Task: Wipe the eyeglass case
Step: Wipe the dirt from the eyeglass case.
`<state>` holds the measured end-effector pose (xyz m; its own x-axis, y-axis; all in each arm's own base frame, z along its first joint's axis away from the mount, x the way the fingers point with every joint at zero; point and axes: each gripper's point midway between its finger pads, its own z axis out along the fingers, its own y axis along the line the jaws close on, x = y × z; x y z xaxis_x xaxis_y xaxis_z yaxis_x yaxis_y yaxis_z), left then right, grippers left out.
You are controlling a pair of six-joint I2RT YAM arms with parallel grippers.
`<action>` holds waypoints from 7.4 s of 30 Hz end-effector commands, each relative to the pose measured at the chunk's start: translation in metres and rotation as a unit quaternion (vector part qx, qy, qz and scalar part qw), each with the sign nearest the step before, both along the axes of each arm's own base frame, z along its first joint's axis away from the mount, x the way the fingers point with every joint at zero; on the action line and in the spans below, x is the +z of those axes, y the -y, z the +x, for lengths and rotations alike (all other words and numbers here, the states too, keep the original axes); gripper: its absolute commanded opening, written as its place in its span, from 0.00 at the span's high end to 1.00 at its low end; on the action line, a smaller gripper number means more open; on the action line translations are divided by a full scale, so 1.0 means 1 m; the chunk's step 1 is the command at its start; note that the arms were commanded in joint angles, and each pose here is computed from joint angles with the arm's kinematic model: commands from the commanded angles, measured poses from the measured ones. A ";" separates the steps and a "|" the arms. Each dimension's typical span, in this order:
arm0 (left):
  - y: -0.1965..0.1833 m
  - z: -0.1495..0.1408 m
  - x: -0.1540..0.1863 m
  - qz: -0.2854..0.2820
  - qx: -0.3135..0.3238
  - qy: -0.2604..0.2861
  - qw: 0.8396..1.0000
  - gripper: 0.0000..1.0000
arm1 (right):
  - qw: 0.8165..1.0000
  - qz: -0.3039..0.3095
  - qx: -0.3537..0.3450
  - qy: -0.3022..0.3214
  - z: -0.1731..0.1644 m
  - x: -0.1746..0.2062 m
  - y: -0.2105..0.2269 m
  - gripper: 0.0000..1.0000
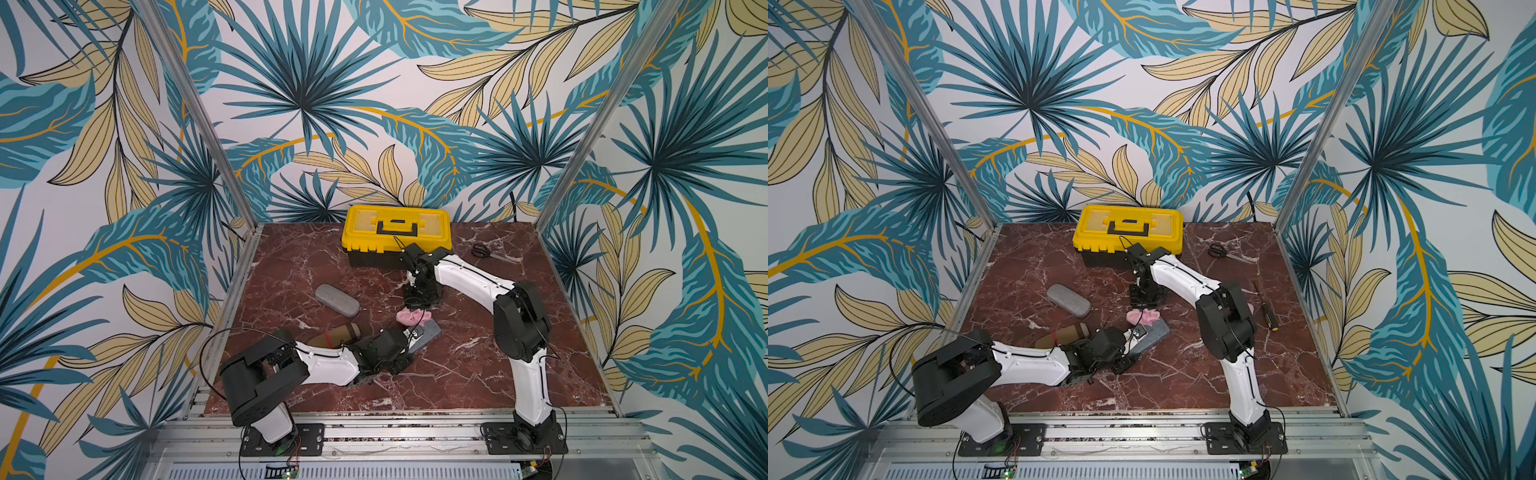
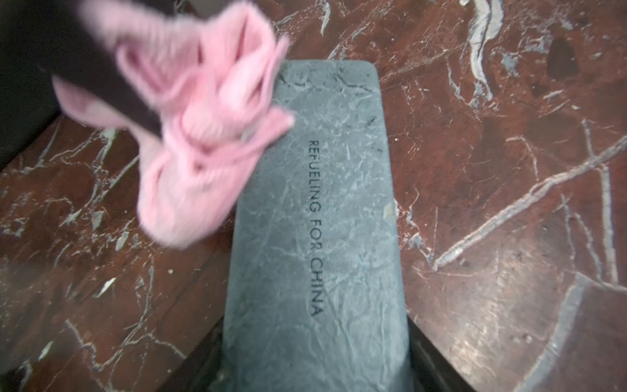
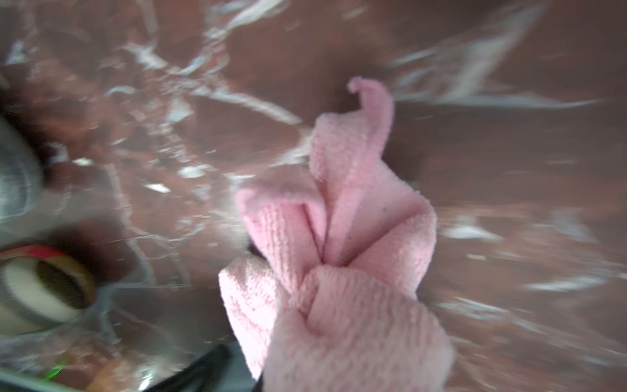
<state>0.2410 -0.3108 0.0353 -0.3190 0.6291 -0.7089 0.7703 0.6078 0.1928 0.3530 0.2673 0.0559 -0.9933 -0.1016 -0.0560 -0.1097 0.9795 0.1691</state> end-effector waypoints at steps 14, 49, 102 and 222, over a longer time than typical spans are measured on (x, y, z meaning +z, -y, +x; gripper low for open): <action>-0.033 0.012 -0.008 0.046 0.087 0.013 0.995 0.86 | 0.992 -0.070 -0.055 -0.092 -0.056 -0.058 0.085 1.00; -0.036 0.006 -0.022 0.025 0.107 -0.099 0.989 0.86 | 0.995 0.047 -0.011 -0.090 -0.073 -0.041 0.080 1.00; 0.011 -0.006 -0.009 -0.039 0.063 -0.157 0.985 0.87 | 0.987 0.103 -0.120 0.000 -0.079 -0.007 0.034 1.00; 0.019 0.005 -0.016 -0.256 0.095 -0.512 0.814 1.00 | 0.946 0.291 -0.137 -0.049 -0.085 -0.009 0.041 1.00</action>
<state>0.2602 -0.3419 0.0474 -0.9487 0.1859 -0.2559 0.3138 0.4514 -0.8353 0.2937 0.2052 0.0509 -0.9681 0.2490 0.0282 0.2058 0.7260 0.6562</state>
